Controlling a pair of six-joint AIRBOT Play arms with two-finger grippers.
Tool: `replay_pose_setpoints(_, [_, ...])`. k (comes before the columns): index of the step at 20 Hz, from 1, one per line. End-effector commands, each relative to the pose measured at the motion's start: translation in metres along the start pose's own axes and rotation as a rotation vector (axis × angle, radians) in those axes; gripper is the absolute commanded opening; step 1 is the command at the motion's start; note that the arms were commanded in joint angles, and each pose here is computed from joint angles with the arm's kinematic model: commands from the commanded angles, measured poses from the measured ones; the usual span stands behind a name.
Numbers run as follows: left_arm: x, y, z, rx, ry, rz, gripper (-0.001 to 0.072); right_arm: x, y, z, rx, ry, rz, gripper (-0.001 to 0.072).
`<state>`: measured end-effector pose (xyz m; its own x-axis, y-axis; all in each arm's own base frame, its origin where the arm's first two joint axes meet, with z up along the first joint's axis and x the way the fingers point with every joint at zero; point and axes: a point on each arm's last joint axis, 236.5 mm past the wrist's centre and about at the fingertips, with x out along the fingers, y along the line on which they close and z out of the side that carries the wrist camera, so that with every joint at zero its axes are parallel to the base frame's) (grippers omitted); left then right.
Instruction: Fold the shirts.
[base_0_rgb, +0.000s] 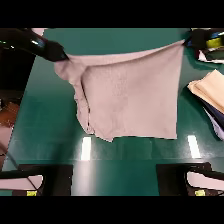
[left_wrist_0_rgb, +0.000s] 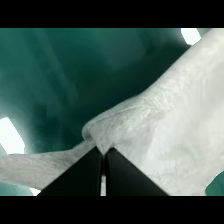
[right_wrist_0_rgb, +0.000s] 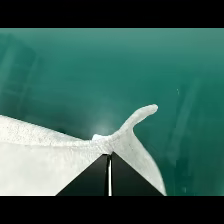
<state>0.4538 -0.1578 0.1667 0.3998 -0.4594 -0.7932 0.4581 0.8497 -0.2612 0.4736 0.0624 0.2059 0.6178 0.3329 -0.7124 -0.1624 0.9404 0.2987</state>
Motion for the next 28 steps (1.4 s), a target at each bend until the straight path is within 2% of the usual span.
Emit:
replay_pose_setpoints(1, [0.087,0.046,-0.03,-0.125,0.159,0.032,0.0038,0.074,-0.038,-0.018,0.059,0.103,-0.059,0.0011])
replay_pose_setpoints(3, [0.096,0.052,-0.03,-0.137,0.156,0.039,0.057,0.092,-0.05,-0.027,0.081,0.138,-0.065,0.002])
replay_pose_setpoints(4, [0.094,0.056,-0.027,-0.144,0.144,0.05,0.0541,0.097,-0.052,-0.03,0.088,0.152,-0.061,0.0137])
replay_pose_setpoints(5, [0.088,0.063,-0.025,-0.159,0.136,0.058,0.0544,0.097,-0.058,-0.031,0.1,0.154,-0.066,0.0351])
replay_pose_setpoints(6, [0.081,0.071,-0.024,-0.198,0.131,0.066,0.0544,0.093,-0.063,-0.03,0.108,0.151,-0.07,0.0381])
replay_pose_setpoints(10, [0.04,0.105,-0.039,-0.341,0.142,0.09,0.0543,0.056,-0.071,-0.027,0.126,0.137,-0.085,0.0379])
replay_pose_setpoints(14, [0.039,0.092,-0.067,-0.391,0.143,0.064,0.0543,0.019,-0.064,-0.024,0.091,0.116,-0.089,0.0374])
replay_pose_setpoints(23, [0.113,-0.053,-0.227,-0.7,0.051,-0.177,0.0543,-0.031,-0.041,-0.011,0.048,0.028,-0.089,0.0374])
replay_pose_setpoints(26, [0.132,-0.085,-0.258,-0.716,0.1,-0.188,0.0543,-0.039,-0.037,-0.01,0.041,0.018,-0.089,0.0374])
replay_pose_setpoints(28, [0.139,-0.095,-0.249,-0.691,0.036,-0.176,0.0543,-0.042,-0.035,-0.012,0.039,0.021,-0.088,0.0374])
